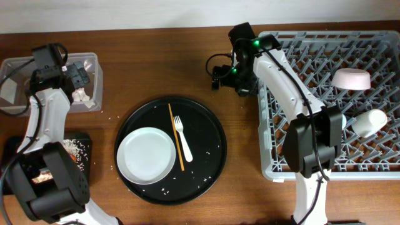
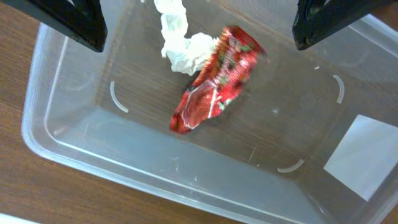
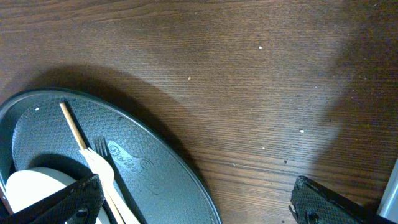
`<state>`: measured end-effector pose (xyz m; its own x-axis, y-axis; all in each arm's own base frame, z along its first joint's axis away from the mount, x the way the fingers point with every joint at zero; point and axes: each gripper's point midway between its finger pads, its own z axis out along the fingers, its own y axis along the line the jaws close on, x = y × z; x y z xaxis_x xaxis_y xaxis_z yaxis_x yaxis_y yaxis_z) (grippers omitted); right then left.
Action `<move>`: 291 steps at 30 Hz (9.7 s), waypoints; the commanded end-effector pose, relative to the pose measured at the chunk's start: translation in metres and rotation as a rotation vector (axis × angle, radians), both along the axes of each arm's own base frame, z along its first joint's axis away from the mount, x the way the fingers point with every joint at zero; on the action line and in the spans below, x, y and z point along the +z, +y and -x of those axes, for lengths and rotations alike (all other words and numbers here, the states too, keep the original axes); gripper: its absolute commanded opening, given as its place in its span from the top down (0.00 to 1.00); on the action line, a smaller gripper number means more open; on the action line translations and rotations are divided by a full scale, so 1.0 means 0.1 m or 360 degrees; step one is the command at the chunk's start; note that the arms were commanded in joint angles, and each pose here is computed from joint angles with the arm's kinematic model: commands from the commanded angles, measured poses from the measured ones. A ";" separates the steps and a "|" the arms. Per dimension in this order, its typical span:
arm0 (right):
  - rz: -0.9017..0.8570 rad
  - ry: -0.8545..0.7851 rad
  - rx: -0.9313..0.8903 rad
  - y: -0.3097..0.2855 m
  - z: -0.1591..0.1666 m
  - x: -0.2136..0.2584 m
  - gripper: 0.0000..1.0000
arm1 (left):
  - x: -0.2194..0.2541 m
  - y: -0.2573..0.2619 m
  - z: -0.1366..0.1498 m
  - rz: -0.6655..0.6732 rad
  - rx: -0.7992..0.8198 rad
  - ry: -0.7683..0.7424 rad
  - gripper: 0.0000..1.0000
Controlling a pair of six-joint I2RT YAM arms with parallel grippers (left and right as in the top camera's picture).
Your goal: Sort waste into correct bins and load items into the dishwasher rack
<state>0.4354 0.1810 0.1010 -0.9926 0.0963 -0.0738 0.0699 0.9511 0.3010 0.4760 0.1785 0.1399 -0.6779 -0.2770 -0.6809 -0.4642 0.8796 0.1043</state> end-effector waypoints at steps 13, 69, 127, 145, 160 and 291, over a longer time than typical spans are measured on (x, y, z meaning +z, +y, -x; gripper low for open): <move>-0.0007 0.0001 -0.0007 0.00 -0.03 -0.01 0.01 | 1.40 -1.74 1.71 0.0848 -0.0724 -0.0168 0.01; -0.0007 0.0001 -0.0007 0.00 -0.03 -0.01 0.01 | 0.32 -2.02 2.31 0.0090 -0.0940 -0.1333 0.01; 0.0210 0.0336 0.0285 0.74 1.03 -0.07 0.01 | 0.19 -1.95 2.31 0.0068 -0.0880 -0.1247 0.01; 0.0394 0.0121 0.0512 1.34 1.12 -0.56 0.13 | 0.19 -1.95 2.31 0.0067 -0.0880 -0.1247 0.01; 0.0456 0.0100 0.0538 1.25 1.25 -1.17 0.45 | 0.19 -1.95 2.31 0.0068 -0.0880 -0.1247 0.01; 0.0018 -0.0010 0.0623 0.44 0.45 0.57 0.01 | 0.19 -1.95 2.31 0.0068 -0.0880 -0.1247 0.01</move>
